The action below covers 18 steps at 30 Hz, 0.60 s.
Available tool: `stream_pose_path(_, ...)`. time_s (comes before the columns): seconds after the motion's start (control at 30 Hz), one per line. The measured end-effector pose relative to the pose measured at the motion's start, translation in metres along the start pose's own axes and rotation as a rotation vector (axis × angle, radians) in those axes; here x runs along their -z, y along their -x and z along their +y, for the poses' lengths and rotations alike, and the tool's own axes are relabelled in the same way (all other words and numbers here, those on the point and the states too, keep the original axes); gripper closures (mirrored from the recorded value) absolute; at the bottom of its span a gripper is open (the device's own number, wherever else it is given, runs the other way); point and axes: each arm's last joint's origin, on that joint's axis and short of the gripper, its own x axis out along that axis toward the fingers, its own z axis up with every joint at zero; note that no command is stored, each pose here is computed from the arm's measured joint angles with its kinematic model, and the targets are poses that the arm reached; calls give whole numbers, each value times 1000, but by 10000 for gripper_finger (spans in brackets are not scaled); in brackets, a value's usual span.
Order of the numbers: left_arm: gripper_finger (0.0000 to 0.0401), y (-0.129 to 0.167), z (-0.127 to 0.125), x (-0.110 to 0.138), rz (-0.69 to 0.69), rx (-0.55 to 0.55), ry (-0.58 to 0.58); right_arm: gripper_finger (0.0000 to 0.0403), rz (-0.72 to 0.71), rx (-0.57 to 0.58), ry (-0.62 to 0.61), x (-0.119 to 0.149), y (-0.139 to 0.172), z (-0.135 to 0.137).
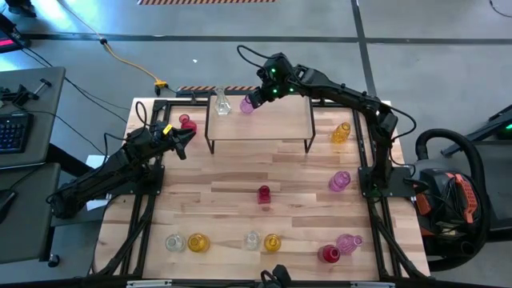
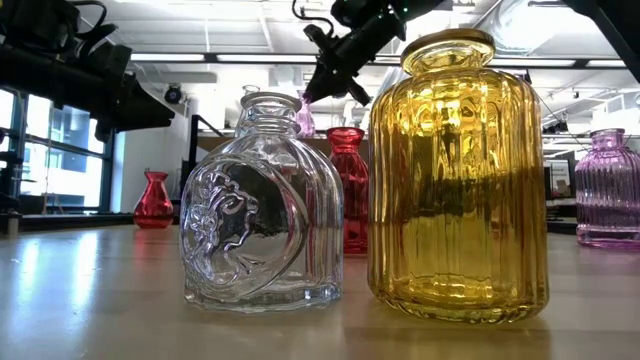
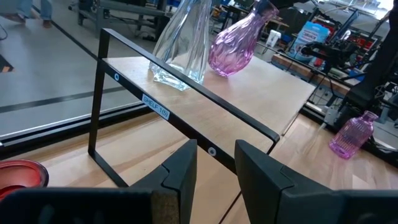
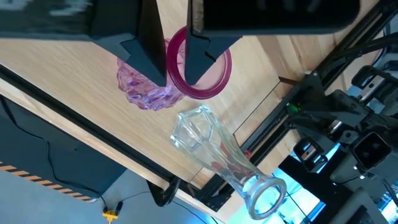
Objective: Sort vases onto shelf
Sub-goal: Put the top left purple vase on the shelf
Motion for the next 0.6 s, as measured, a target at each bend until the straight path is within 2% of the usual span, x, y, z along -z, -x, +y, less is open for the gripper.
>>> stream_pose_path(0.6,300,0,0,0,0,-1,0,374,-12,-4,-35,-1,0,0)
